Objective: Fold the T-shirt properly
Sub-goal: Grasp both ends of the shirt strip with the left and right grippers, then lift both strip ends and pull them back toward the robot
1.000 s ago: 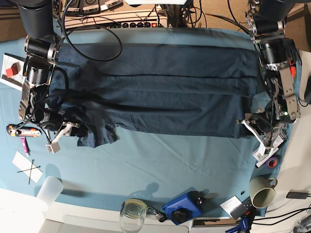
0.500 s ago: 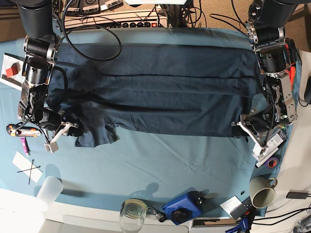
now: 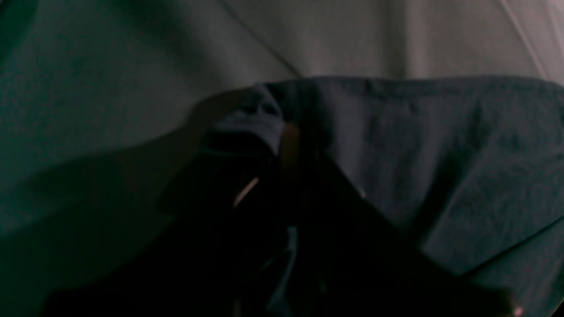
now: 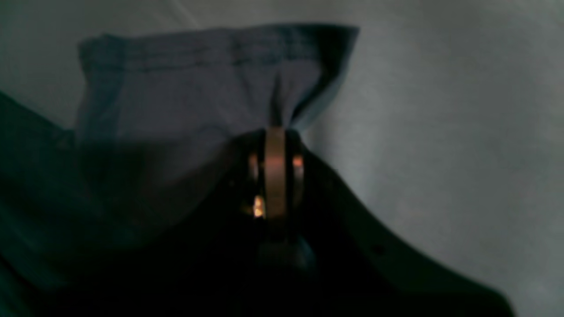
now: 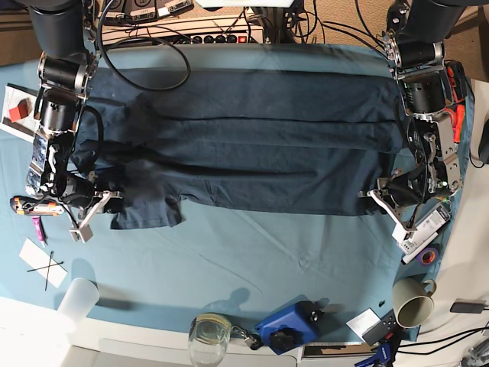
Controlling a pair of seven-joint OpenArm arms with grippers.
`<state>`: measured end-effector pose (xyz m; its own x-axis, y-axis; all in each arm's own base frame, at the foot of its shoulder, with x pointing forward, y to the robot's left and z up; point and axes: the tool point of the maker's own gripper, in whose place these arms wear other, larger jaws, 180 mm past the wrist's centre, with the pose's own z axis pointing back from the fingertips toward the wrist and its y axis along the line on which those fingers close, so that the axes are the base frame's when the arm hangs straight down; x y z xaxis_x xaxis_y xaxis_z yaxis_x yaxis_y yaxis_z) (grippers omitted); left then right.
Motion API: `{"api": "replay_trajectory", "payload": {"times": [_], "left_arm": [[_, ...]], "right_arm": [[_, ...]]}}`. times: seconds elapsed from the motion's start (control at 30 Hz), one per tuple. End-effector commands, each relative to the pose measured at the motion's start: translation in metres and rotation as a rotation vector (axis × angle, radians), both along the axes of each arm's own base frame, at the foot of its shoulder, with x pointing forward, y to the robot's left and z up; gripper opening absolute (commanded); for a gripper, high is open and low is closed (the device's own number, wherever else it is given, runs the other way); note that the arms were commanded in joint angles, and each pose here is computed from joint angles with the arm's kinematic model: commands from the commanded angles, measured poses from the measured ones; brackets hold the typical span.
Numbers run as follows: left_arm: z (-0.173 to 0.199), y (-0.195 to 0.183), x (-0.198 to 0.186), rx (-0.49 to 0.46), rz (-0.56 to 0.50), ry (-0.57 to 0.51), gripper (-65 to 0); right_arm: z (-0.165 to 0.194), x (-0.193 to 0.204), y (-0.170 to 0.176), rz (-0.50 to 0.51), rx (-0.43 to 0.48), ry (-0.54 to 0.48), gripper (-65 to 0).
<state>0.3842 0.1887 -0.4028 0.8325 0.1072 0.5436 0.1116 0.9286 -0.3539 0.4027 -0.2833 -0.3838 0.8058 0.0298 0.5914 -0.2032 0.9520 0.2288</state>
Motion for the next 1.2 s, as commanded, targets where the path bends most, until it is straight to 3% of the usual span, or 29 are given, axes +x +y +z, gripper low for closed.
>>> {"api": "replay_trajectory", "payload": {"times": [0.0,0.2,0.37,0.73,1.17], "left_arm": [[0.010,0.005,0.004,0.011,-0.006,-0.006,-65.0],[0.043,0.003,0.005,-0.077,-0.035,-0.043,-65.0],[0.059,0.016,0.004,-0.032,-0.047,-0.060,-65.0],[0.059,0.003,-0.015,-0.100,-0.123,-0.004,-65.0],[0.075,0.002,-0.040,0.010,-0.165,-0.090,-65.0]], "right_arm": [[0.030,0.019,-0.008,-0.002,-0.019,-0.085,-65.0],[0.052,0.024,-0.005,0.035,-0.072,-0.135,-65.0],[0.066,0.017,-0.001,0.053,-0.077,-0.184,-65.0],[0.102,-0.023,-0.016,0.005,-0.046,-0.269,-65.0],[0.077,-0.062,-0.014,0.011,-0.041,-0.214,-65.0]]}}
